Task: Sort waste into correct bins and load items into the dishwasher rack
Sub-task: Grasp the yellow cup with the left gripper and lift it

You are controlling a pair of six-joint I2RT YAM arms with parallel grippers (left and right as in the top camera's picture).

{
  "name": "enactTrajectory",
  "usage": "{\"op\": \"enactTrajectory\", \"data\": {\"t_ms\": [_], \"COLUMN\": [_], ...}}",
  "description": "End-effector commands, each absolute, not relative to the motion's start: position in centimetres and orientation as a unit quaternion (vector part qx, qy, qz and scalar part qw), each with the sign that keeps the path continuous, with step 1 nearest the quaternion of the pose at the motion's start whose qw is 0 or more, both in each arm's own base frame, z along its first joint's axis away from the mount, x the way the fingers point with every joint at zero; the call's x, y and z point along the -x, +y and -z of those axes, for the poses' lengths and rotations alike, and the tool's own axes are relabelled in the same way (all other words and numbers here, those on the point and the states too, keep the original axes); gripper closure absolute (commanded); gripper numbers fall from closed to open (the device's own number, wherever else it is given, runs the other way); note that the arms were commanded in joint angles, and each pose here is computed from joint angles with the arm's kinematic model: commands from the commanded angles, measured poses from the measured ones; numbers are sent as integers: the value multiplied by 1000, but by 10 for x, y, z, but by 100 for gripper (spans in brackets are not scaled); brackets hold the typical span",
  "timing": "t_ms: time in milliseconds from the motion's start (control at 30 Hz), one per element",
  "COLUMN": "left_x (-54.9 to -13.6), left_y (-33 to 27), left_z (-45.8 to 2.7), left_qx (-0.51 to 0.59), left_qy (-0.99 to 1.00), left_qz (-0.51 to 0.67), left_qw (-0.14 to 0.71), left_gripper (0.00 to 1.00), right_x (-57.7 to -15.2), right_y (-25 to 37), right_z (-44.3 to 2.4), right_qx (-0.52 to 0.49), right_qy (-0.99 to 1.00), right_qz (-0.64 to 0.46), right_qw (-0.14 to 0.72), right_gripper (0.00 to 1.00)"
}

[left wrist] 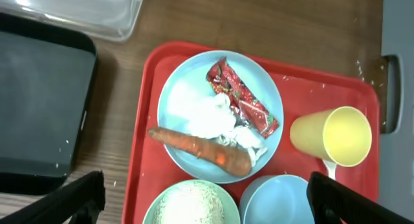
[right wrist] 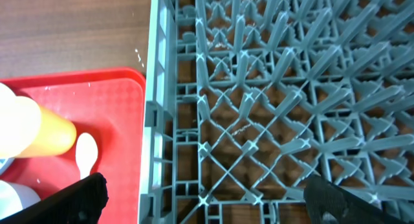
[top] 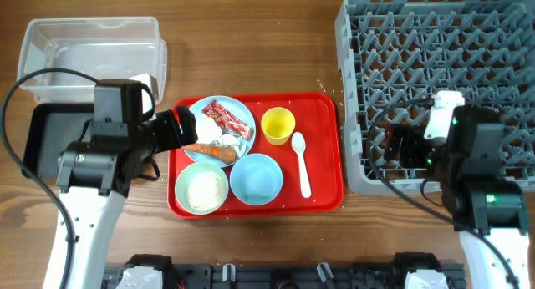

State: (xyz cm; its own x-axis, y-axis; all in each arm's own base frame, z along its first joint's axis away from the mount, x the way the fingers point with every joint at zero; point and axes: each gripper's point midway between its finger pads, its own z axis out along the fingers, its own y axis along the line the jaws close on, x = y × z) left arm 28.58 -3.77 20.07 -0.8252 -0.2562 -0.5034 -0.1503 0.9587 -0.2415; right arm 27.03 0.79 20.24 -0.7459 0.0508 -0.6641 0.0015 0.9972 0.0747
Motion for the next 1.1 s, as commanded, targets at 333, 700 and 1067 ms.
{"op": "enactTrajectory", "data": {"t_ms": [333,700,1067], "left_x": [-363,-355,-352], "left_y": [-132,-213,-223], "left_z": [-171,-73,-53], "left_qx": [16,-71,-81], "left_qy": [939,963,966], "left_qz": [174,167,164], "left_qw": [296,199,184], "left_gripper": [1,28,96], "right_x": [-273,-273,-272], "right_y": [19,19,19], "right_z": [-206,-206,-205], "right_qx": [-6,-6,-6], "right_qy": [934,934,935], "right_qz": [-65,-65,-65], "right_qw": [352,352,349], "right_gripper": [0,0,0]}}
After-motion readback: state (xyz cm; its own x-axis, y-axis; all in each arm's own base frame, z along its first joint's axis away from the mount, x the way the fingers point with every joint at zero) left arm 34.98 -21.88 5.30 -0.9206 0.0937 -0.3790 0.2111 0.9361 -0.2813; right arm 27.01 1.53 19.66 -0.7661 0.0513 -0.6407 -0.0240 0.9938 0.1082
